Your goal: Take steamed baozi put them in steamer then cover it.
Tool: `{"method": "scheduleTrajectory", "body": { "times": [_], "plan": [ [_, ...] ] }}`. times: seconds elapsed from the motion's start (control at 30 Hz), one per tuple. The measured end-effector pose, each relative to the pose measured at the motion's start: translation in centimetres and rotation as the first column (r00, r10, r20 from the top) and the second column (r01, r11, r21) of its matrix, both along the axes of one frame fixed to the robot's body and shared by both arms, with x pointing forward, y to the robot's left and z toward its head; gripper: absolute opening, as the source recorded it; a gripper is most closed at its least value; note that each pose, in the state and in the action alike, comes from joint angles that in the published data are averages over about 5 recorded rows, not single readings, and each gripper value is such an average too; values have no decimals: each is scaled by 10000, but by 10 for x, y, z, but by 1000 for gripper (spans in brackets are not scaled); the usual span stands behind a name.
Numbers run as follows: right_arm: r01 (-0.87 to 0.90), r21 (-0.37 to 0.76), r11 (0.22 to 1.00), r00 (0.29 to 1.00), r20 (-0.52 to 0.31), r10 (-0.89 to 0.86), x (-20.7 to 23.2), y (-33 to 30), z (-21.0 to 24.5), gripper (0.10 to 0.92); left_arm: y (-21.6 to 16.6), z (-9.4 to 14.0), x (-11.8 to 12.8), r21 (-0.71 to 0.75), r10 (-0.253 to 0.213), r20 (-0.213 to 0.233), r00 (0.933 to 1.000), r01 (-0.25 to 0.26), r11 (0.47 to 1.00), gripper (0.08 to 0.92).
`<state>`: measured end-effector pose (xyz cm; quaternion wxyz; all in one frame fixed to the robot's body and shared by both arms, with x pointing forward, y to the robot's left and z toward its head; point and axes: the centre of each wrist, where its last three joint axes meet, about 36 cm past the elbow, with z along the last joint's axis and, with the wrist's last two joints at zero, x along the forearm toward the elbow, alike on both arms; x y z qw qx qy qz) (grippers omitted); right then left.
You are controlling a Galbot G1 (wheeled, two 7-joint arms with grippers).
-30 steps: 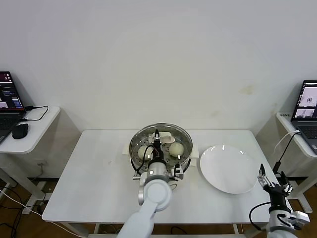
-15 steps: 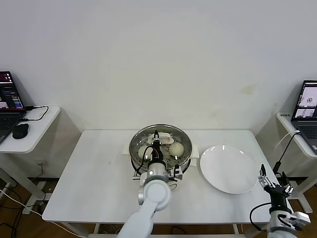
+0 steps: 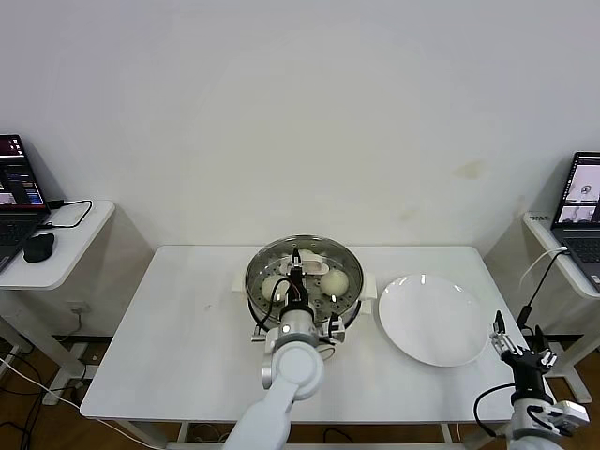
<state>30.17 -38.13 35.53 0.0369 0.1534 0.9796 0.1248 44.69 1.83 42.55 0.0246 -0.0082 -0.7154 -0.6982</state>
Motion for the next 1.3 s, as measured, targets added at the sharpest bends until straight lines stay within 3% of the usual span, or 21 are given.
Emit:
{"method": "scheduleTrajectory", "body": {
  "times": [0.57, 1.3],
  "plan": [
    [39, 9, 10000, 10000, -3, -39, 0, -1, -1, 823, 1, -5, -4, -104, -118, 39, 9999, 118, 9999, 160],
    [9, 2, 10000, 10000, -31, -9, 0, -1, -2, 823, 14, 21, -38, -858, -361, 153, 9992, 373, 9956, 785]
  ]
}}
